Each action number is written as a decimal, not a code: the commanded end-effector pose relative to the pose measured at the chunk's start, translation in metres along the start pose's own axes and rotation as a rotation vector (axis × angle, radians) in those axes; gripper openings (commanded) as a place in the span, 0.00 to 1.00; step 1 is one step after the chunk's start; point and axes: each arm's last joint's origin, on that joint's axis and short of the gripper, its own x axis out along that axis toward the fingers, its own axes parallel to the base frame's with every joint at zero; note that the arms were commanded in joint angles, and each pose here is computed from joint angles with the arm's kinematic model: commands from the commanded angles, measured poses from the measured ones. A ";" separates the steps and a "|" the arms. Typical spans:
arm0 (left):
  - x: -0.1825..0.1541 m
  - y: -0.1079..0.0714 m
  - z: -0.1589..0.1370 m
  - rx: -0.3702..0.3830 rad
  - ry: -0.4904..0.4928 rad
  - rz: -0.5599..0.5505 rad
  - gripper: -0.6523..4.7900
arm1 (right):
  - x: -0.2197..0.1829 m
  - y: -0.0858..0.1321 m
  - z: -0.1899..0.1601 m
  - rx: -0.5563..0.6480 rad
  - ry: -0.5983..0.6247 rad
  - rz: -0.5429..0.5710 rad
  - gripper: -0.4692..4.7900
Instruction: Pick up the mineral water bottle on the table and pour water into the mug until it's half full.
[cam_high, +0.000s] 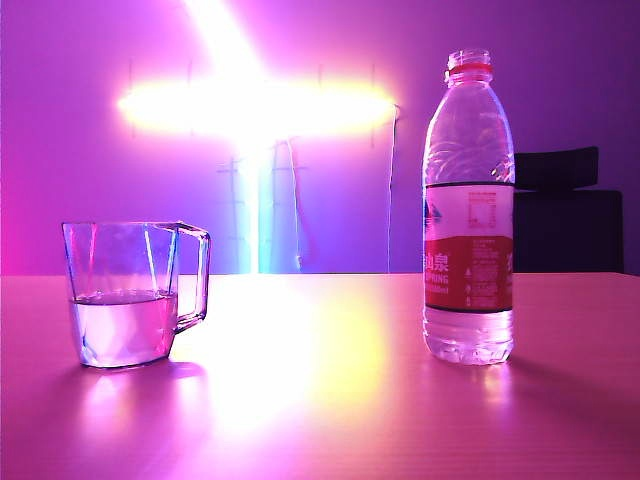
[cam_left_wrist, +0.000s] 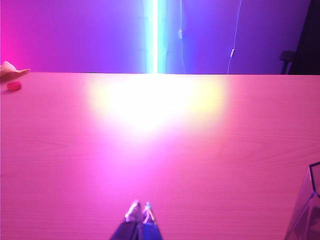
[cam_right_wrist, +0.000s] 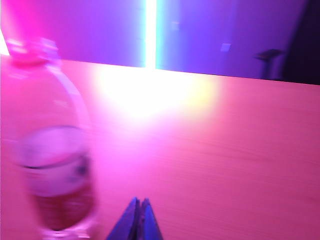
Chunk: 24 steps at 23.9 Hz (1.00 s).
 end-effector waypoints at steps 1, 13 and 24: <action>0.000 0.000 0.003 -0.002 -0.016 -0.003 0.12 | 0.003 -0.007 -0.001 -0.024 -0.032 -0.076 0.07; 0.000 0.000 0.002 -0.002 -0.015 -0.003 0.12 | 0.018 -0.020 -0.021 -0.012 -0.223 -0.107 0.07; 0.000 0.000 0.003 -0.002 -0.015 -0.003 0.12 | 0.019 -0.026 -0.026 -0.023 -0.217 -0.165 0.07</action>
